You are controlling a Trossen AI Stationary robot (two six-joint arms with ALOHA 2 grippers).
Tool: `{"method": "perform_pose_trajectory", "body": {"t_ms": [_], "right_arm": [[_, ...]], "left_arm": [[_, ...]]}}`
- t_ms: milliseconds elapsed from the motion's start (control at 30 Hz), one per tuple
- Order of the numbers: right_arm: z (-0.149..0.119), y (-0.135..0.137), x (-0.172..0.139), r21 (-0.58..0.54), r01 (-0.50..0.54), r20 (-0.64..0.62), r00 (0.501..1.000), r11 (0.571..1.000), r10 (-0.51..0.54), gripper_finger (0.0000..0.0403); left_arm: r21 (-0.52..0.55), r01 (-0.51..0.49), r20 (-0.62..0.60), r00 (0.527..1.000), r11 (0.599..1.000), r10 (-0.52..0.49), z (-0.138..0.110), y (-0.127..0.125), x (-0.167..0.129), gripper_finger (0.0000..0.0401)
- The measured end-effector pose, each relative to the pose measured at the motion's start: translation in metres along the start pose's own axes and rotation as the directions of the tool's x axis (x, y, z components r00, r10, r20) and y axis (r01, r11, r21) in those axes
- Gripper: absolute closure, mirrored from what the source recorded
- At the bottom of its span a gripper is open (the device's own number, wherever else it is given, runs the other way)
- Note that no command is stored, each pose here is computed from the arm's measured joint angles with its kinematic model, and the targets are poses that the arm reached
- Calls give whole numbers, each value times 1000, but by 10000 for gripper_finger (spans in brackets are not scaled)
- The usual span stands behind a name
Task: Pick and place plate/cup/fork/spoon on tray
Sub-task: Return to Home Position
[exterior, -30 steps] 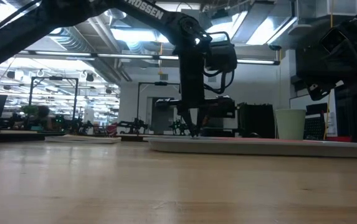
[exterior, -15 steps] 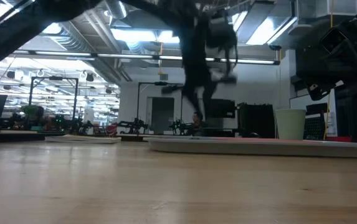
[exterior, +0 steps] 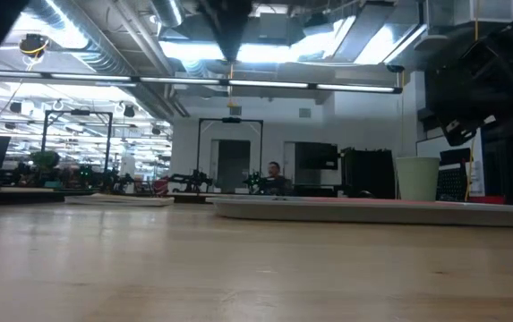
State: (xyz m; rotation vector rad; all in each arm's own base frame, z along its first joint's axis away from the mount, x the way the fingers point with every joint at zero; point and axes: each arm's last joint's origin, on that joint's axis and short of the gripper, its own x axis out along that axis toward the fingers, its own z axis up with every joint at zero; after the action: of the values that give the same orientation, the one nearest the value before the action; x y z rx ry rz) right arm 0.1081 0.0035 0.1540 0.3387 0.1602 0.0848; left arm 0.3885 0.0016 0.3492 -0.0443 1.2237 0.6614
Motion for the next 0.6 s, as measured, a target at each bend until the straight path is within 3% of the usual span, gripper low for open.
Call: {"method": "perform_pose_trajectory", "body": {"t_ms": [100, 167, 267, 367, 433, 500, 600], "right_arm": [[2, 4, -1, 4, -100, -37, 994, 995, 100, 324], [6, 8, -3, 9, -166, -66, 984, 986, 166, 324], [16, 12, -7, 6, -183, -75, 980, 983, 183, 324], [26, 15, -12, -45, -153, -54, 987, 987, 151, 324], [31, 16, -15, -52, -119, -37, 992, 991, 118, 324], [31, 15, -17, -43, -74, -32, 997, 996, 73, 324], [24, 9, -20, -10, 69, -62, 996, 998, -70, 324]], "left_arm": [[-22, -106, 122, 987, 994, 108, -23, 8, -30, 351], [-26, -118, 181, 976, 993, 120, -43, 15, -43, 351], [-71, -94, 213, 971, 993, 108, -83, 22, -44, 351], [-133, 7, 300, 953, 991, 33, -120, 25, -25, 351], [-132, 119, 400, 915, 984, -57, -140, 26, -8, 351], [-103, 231, 502, 852, 968, -149, -158, 26, 11, 351], [-23, 385, 635, 719, 923, -284, -176, 30, 36, 351]]}}
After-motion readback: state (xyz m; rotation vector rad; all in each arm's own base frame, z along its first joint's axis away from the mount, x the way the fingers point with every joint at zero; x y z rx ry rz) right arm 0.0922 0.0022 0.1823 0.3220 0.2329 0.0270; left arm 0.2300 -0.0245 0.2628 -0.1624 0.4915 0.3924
